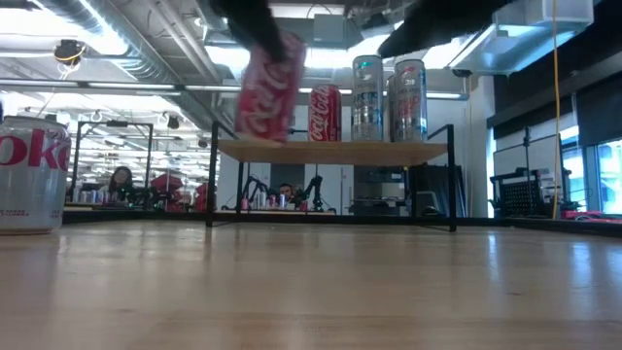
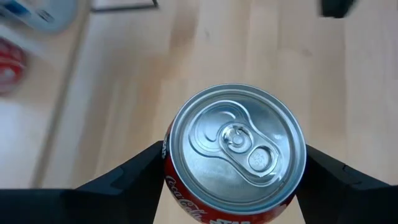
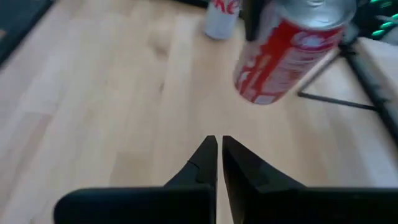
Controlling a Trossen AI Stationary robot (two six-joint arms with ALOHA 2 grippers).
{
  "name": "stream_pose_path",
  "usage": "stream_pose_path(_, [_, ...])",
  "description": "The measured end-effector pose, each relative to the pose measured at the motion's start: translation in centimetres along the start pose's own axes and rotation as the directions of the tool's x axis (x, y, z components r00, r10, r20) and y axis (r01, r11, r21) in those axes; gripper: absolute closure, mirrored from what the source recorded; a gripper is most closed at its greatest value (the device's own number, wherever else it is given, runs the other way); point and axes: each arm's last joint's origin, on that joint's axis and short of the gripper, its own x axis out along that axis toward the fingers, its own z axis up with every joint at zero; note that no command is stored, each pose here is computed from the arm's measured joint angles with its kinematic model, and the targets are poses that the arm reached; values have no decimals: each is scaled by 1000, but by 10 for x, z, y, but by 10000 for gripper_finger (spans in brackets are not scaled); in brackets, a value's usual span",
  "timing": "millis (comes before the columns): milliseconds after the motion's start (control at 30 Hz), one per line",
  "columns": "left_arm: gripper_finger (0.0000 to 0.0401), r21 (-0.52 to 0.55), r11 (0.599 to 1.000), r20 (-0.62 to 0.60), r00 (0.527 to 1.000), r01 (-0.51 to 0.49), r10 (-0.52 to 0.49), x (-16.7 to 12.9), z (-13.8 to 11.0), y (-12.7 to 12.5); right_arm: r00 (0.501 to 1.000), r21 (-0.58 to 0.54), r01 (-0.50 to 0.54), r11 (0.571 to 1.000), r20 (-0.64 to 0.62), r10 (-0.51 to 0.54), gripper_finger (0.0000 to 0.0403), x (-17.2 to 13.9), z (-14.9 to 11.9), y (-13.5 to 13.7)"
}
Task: Place canned beverage on shelf
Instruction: Put the red soda can on the shelf aligned with the other red soda can
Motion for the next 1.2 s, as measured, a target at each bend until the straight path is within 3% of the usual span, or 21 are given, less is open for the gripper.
stream_pose_path(167, [131, -2, 1000, 66, 998, 9, -9, 4, 16, 30, 993, -38, 111, 993, 34, -110, 388, -31, -5, 12])
stream_pose_path(467, [131, 7, 999, 228, 973, 33, -34, -20, 52, 98, 990, -59, 135, 989, 54, -132, 388, -45, -7, 18])
stream_pose_path(800, [131, -25, 996, 275, 958, 89, -79, 2, 47, 173, 976, -84, 217, 972, 38, -215, 388, -45, -9, 15])
stream_pose_path(933, [131, -42, 987, 271, 952, 157, -140, 23, 43, 191, 970, -93, 242, 966, 35, -240, 388, -43, -9, 11])
stream_pose_path(1200, [131, -50, 990, 265, 957, 132, -114, 47, 39, 210, 966, -97, 257, 962, 18, -256, 388, -41, -10, 6])
